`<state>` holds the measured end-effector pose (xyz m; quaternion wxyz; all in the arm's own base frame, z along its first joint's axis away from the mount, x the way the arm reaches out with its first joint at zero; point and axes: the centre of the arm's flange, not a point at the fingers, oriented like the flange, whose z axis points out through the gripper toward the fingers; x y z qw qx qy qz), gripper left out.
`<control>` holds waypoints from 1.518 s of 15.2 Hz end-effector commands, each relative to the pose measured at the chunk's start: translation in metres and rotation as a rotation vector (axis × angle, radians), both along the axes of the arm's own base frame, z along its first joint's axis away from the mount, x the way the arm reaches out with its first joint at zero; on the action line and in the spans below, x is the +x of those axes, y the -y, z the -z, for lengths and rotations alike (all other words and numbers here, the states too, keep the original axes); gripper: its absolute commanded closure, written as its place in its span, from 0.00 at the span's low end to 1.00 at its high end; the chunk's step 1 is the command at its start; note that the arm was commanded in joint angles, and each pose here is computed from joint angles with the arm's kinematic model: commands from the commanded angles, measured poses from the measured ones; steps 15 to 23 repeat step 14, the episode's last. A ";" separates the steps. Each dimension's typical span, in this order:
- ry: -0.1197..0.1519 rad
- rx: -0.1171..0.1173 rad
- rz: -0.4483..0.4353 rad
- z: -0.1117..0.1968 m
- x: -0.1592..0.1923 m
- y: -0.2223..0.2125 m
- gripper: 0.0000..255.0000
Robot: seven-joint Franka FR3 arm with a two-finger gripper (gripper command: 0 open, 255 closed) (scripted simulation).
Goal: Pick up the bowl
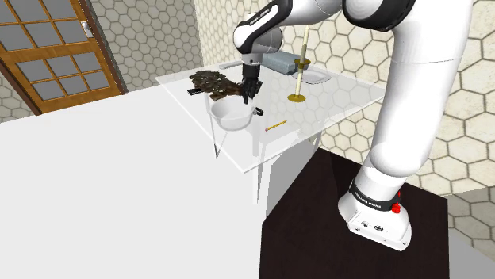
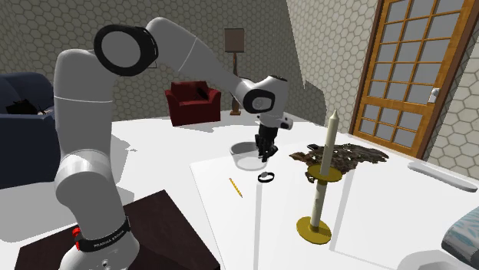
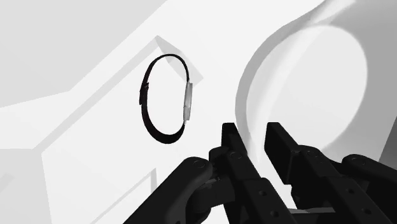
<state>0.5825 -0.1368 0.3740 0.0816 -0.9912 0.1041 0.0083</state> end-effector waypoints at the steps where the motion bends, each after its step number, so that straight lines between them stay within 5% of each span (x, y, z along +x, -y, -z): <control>1: 0.000 0.000 0.000 -0.010 -0.001 0.001 1.00; 12: 0.000 0.000 0.000 -0.068 -0.001 0.001 1.00; 23: 0.000 0.000 0.000 -0.069 -0.001 0.001 1.00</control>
